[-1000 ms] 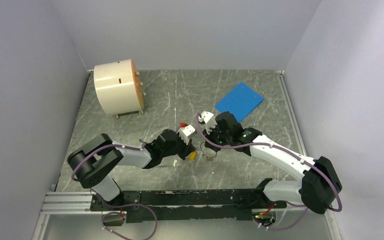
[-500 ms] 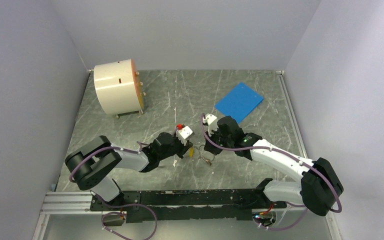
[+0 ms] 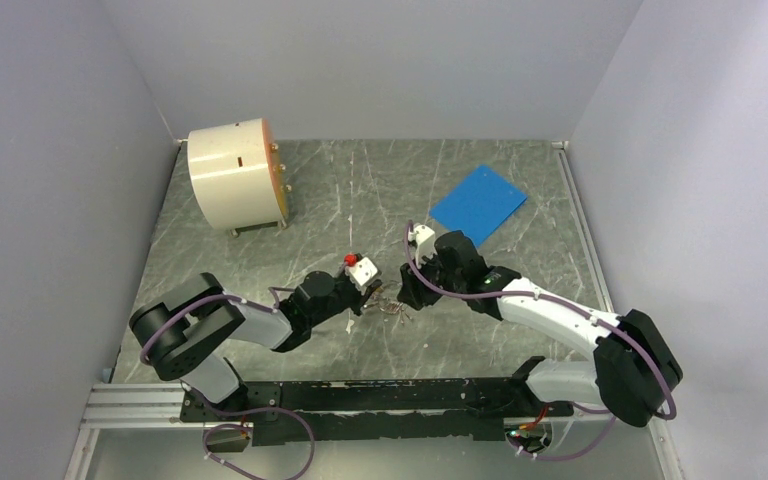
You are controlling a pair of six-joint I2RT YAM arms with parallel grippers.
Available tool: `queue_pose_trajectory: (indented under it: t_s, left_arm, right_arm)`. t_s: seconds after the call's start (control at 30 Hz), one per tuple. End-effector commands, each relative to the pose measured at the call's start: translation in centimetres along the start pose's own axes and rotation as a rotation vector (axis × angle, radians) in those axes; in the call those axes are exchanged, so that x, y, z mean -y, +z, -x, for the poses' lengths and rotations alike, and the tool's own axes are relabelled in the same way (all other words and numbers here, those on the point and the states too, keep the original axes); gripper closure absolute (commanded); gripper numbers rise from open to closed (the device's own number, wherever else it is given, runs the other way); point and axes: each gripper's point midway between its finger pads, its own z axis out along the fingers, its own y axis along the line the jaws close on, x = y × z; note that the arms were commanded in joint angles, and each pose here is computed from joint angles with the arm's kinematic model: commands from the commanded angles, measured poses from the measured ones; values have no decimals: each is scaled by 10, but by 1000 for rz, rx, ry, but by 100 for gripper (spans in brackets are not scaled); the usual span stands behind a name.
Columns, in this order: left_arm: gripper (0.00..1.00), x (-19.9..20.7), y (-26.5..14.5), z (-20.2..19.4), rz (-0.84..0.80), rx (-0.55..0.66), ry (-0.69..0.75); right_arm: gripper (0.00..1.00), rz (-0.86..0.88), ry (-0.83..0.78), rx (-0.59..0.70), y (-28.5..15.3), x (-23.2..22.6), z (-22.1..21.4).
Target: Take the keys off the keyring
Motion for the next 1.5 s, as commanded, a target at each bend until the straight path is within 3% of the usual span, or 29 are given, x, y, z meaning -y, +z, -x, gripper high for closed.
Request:
queue_pose_trajectory:
  t_s: [0.0,0.3,0.7,1.13,1.47]
  left_arm:
    - [97,2,-3,27,-23,112,54]
    - [97,5,-12,39,-47,156,122]
    - [97,27,-22,56,-171,220,184]
    - [97,43,-41,80,-306,162,319]
    - [97,70,-55,95,-511,153,472]
  right_arm:
    - [52,60,23,143,11,-4,35]
    - [53,168,13,238,23,12,46]
    - [55,299,-217,182,40,10,31]
    - [46,291,-300,336,-6,-7,57]
    - [43,362,-271,458,-34,-35,44]
